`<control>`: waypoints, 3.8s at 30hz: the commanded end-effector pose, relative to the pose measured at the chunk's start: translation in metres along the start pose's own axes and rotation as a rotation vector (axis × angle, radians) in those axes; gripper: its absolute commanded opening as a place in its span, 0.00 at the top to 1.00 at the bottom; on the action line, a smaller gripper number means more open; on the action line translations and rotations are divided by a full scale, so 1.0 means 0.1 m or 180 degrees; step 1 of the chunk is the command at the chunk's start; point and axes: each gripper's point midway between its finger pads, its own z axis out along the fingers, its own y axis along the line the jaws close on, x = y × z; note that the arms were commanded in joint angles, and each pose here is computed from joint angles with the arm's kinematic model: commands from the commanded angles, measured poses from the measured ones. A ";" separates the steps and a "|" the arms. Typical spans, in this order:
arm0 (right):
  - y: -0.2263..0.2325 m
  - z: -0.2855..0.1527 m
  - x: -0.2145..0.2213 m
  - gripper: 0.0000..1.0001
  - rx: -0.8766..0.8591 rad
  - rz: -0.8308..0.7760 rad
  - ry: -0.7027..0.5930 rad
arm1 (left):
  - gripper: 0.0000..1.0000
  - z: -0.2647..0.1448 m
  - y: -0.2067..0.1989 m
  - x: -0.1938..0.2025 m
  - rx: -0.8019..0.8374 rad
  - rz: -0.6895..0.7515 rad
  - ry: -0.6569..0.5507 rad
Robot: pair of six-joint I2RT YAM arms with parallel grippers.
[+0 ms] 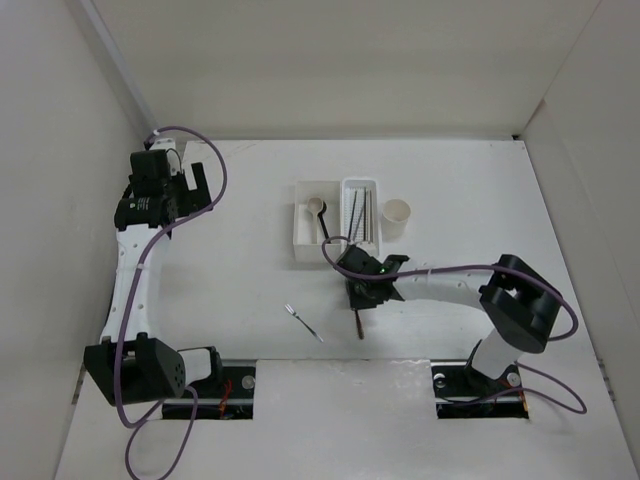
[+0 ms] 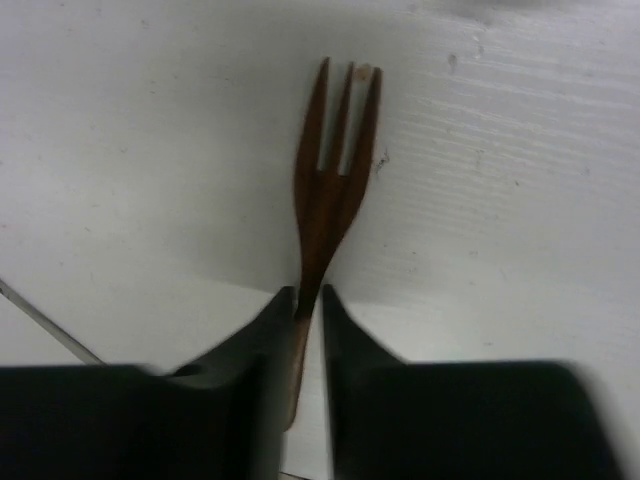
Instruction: Sort the eating utensils into containers
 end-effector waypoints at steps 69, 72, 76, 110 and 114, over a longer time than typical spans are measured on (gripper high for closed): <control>-0.79 -1.81 -3.05 0.45 0.0463 -0.0171 -0.3577 | 0.00 0.40 0.13 -0.27 -0.0351 -0.0001 0.0095; -0.24 -1.86 -2.86 0.30 0.0021 -0.0809 -0.3096 | 0.00 0.30 0.11 -0.36 -0.0305 -0.0013 0.0006; 0.59 -1.41 -1.98 0.11 -0.0867 -0.1566 -0.2048 | 0.00 0.06 0.12 -0.48 -0.0289 -0.0038 -0.0211; 1.37 0.18 0.49 0.42 -0.0553 -0.2017 -0.0029 | 0.00 -0.43 0.06 -0.15 -0.0046 -0.0027 -0.0492; 1.31 0.24 0.61 0.46 -0.0599 -0.1960 0.0085 | 0.00 -0.41 0.06 -0.12 -0.0048 -0.0024 -0.0463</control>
